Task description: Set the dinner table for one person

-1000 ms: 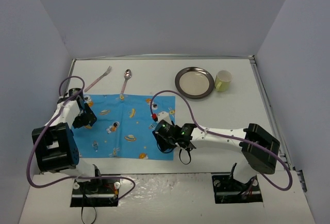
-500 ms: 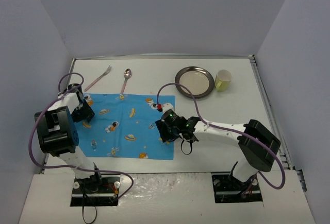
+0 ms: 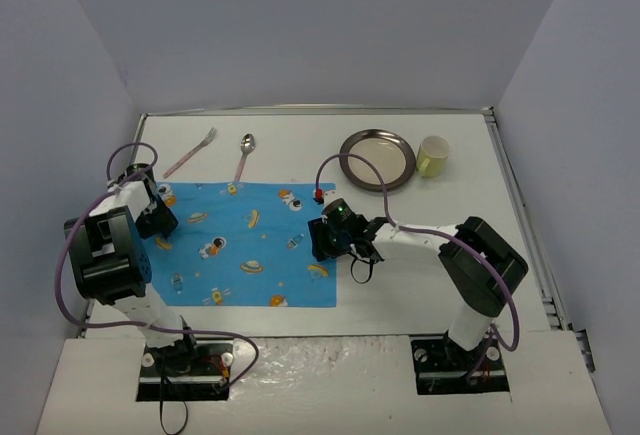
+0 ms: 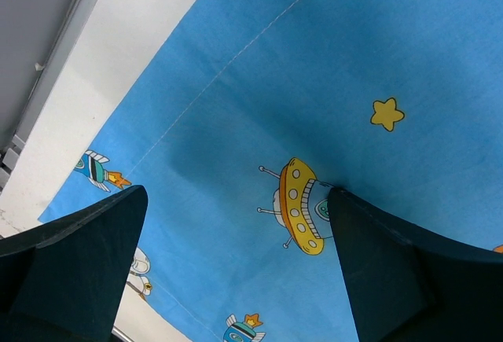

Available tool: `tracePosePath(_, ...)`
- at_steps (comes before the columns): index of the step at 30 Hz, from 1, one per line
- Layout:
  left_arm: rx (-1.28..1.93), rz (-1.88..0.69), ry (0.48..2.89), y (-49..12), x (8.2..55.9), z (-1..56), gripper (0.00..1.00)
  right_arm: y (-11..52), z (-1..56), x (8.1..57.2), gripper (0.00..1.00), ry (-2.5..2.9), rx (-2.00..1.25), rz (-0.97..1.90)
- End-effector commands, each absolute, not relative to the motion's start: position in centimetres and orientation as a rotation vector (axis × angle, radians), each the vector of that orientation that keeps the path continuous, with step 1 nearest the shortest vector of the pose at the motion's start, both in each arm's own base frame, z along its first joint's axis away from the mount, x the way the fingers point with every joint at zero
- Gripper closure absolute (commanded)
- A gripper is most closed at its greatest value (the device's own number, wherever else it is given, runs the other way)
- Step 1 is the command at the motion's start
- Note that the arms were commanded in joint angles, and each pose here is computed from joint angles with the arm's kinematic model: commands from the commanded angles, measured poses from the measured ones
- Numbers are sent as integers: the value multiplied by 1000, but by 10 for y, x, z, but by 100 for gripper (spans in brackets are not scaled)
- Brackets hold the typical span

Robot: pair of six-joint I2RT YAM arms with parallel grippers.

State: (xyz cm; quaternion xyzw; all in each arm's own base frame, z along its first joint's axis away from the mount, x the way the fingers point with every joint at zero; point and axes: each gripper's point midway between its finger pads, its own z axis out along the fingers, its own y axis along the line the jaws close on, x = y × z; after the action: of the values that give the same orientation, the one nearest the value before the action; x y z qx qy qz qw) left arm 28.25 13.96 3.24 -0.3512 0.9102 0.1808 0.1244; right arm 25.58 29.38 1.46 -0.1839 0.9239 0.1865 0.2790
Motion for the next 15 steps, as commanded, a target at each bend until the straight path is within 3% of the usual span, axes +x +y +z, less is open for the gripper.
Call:
tracePosePath(1,-1066,637,2688,148,260,29,3,271,-8,252,50,2562,-463,425)
tracePosePath(6,-1078,628,2667,148,263,35,3,272,1,257,50,2542,-450,427)
tracePosePath(10,-1060,589,2574,150,281,72,3,275,36,269,44,2463,-401,441)
tracePosePath(15,-973,434,2352,135,305,164,3,264,106,291,25,2307,-234,480)
